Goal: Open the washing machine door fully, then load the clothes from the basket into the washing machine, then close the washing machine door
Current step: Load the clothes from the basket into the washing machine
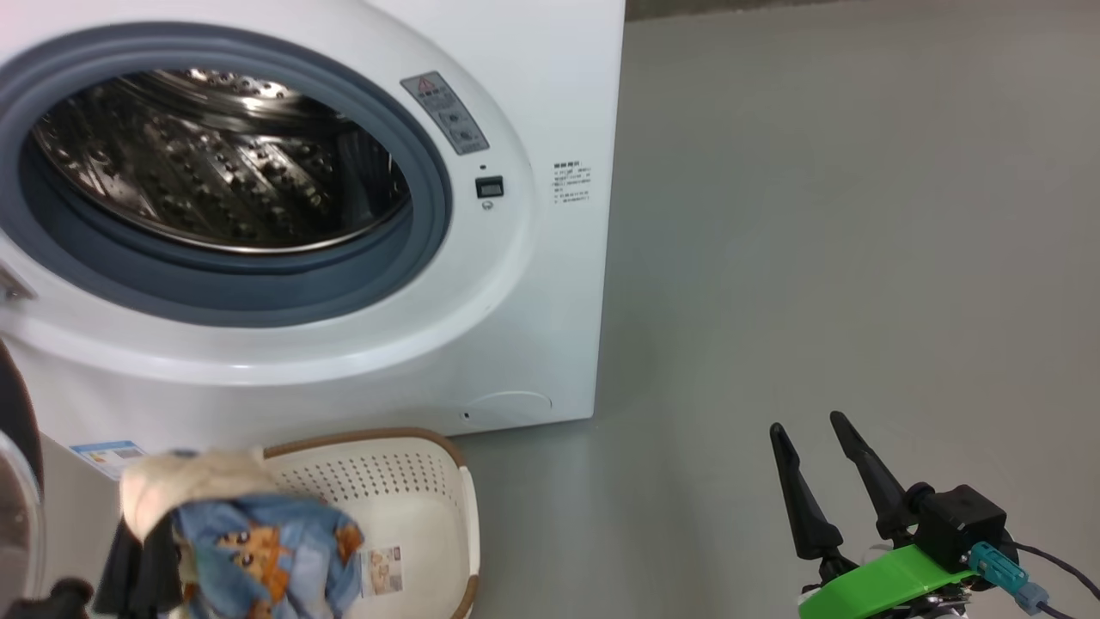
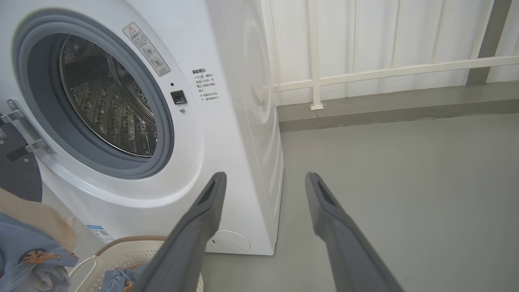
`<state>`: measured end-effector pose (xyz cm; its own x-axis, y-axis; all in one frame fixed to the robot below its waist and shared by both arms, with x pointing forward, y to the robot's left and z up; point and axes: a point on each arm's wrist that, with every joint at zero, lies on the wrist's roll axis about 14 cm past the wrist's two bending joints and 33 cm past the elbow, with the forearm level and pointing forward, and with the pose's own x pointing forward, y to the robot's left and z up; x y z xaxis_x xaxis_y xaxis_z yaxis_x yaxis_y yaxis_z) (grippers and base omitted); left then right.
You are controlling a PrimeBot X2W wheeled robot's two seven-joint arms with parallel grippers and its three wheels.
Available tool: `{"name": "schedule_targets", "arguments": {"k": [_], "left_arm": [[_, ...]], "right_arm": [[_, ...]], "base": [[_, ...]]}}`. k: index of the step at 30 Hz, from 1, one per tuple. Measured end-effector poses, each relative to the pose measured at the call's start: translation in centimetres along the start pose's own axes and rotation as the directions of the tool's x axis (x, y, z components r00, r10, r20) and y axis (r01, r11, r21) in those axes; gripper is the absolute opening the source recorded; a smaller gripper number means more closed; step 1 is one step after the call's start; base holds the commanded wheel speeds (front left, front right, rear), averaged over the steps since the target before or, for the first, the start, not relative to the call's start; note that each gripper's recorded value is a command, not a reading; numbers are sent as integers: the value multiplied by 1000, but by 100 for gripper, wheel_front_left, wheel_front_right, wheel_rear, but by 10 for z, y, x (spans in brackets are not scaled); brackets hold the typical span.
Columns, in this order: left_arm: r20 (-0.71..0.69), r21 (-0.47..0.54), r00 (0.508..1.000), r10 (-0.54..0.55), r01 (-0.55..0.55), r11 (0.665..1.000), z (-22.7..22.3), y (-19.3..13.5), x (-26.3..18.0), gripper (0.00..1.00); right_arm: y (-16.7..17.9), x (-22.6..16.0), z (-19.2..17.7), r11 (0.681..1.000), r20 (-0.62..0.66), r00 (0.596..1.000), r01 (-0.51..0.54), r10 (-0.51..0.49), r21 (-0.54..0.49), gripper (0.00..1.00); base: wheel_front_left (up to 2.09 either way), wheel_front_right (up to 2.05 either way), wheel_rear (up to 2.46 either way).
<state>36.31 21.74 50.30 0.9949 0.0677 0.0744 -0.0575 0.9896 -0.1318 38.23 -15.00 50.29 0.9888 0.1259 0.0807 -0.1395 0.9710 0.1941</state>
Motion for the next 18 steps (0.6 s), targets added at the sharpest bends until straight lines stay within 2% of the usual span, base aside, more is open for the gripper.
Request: {"name": "schedule_targets", "arguments": {"k": [8, 18], "left_arm": [[96, -32, 993, -66, 69, 997, 23, -19, 60, 0], [250, 12, 956, -154, 156, 988, 65, -40, 138, 0]], "right_arm": [[-5, 12, -16, 1000, -41, 999, 7, -7, 6, 100], [-8, 35, -31, 1000, -65, 998, 3, -2, 17, 100]], "base": [[0, 0, 0], [0, 0, 0]]}}
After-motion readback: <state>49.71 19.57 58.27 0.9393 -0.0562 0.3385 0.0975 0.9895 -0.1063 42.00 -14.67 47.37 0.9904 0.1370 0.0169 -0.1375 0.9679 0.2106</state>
